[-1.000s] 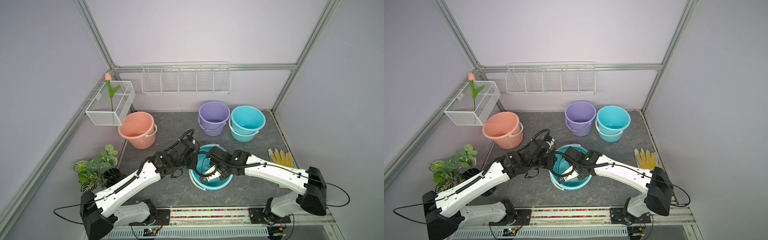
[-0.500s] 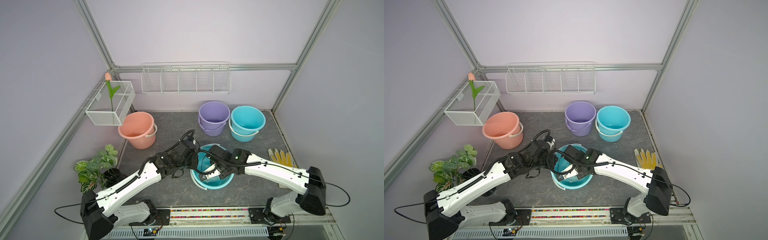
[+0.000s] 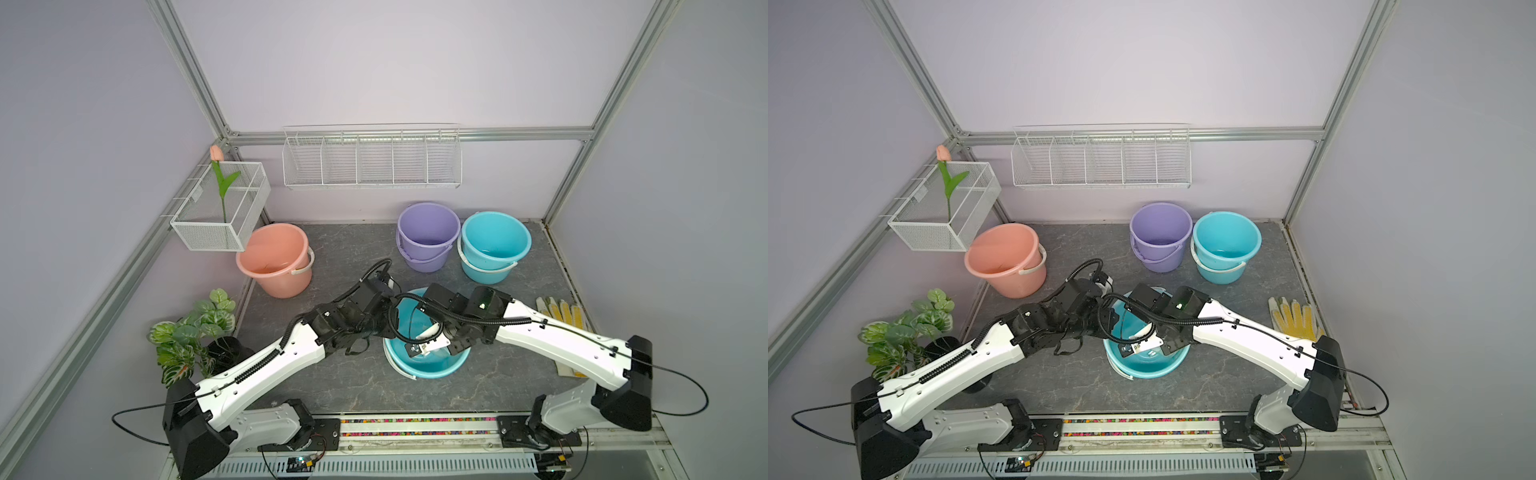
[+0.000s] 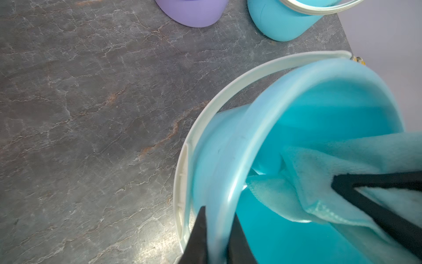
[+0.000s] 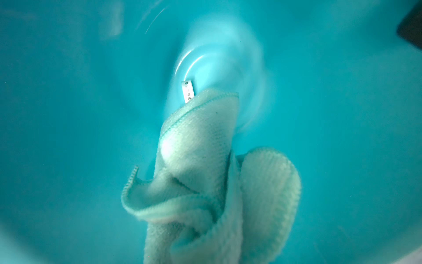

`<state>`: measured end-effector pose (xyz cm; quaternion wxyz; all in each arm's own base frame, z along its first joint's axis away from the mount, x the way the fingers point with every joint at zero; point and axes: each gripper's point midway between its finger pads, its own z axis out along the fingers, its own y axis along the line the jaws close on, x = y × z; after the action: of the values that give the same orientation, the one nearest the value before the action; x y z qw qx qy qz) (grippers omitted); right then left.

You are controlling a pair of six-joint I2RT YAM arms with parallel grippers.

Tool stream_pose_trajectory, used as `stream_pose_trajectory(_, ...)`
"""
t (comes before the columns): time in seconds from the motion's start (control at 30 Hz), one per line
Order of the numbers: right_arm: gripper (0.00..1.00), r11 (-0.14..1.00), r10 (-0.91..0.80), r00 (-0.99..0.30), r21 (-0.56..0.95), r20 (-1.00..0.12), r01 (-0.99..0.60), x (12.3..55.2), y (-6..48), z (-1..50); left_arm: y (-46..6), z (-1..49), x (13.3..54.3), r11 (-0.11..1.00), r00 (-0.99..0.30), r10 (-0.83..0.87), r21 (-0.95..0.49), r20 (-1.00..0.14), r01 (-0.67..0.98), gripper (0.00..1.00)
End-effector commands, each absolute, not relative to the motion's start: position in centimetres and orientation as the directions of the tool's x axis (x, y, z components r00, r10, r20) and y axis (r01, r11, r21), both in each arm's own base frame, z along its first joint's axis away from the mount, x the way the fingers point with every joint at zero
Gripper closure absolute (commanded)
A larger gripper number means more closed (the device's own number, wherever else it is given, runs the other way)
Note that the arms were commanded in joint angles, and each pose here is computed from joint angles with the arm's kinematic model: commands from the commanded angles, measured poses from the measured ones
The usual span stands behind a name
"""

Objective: Wipe the inside of the bucket with a cloth
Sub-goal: Wipe the dirt from the inside of the bucket.

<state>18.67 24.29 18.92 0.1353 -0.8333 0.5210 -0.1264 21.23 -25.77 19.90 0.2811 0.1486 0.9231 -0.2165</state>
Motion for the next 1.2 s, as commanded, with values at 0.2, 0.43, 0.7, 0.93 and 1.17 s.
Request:
stream_pose_trajectory(0.2,0.93,-0.418,-0.908,0.397,-0.310,0.132,-0.854,18.3,22.2,18.8,-26.3,20.2,21.0,0.843,-0.797,0.151,-0.345,-0.585,0.412,1.00)
stream_pose_trajectory(0.43,0.93,-0.474,-0.880,0.463,-0.253,0.104,-0.844,18.5,24.8,15.3,-26.7,20.2,20.2,0.824,-0.818,0.138,-0.393,-0.559,0.408,1.00)
stream_pose_trajectory(0.7,0.93,-0.491,-0.871,0.485,-0.137,0.074,-0.860,18.3,26.3,9.7,-26.1,20.0,20.0,0.828,-0.817,0.116,-0.400,-0.564,0.394,1.00)
stream_pose_trajectory(0.93,0.93,-0.466,-0.884,0.467,-0.082,0.009,-0.881,17.8,27.2,4.8,-25.7,19.4,19.9,0.835,-0.822,0.113,-0.395,-0.558,0.383,1.00)
stream_pose_trajectory(1.17,0.93,-0.411,-0.911,0.410,-0.002,-0.047,-0.912,17.2,27.2,1.3,-25.6,19.5,20.0,0.837,-0.821,0.101,-0.397,-0.562,0.375,1.00)
